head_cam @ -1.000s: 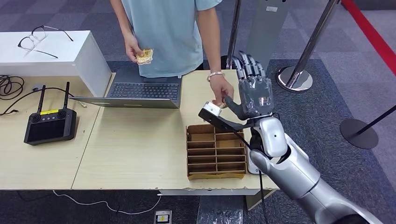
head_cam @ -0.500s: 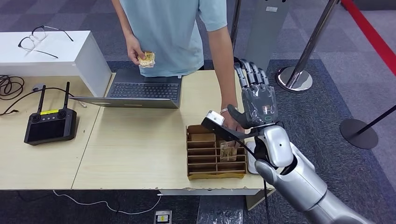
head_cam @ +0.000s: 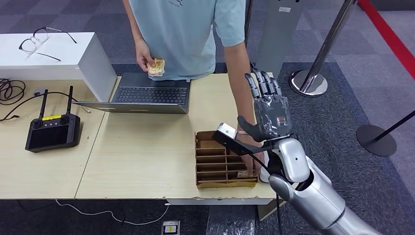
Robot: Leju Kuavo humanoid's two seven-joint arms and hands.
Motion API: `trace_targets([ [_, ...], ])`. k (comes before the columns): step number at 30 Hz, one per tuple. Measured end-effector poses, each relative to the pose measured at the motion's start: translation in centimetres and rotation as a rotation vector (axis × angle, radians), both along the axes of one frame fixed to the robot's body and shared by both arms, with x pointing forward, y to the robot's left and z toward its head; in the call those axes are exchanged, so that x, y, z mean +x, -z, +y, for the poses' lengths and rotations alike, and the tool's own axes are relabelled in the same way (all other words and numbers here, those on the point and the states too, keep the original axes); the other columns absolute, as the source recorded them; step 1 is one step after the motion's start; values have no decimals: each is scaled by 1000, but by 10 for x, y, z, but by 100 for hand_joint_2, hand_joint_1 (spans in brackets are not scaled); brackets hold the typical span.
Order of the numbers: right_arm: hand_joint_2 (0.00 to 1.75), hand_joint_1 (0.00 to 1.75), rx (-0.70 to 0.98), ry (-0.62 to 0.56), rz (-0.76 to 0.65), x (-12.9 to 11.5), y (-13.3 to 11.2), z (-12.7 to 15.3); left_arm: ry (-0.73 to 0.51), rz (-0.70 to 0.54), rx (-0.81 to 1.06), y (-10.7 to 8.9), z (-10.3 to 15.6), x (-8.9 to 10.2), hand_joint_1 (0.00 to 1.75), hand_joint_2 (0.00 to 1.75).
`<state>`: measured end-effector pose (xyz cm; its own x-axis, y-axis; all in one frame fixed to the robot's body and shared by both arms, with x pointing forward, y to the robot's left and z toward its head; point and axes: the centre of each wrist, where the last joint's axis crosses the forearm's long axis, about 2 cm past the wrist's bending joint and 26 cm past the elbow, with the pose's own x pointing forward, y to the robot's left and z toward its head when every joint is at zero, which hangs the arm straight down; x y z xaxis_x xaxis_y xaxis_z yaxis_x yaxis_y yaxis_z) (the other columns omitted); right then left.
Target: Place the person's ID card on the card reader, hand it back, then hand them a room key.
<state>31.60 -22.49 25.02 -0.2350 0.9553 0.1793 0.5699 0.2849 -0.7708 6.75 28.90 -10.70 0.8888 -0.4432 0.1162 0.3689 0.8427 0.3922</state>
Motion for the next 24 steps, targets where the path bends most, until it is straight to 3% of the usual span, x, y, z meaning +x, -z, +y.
trace_targets([
  [24, 175, 0, -16, -4, 57, -25, 16, -10, -12, -25, 7, 0, 0, 0, 0, 0],
])
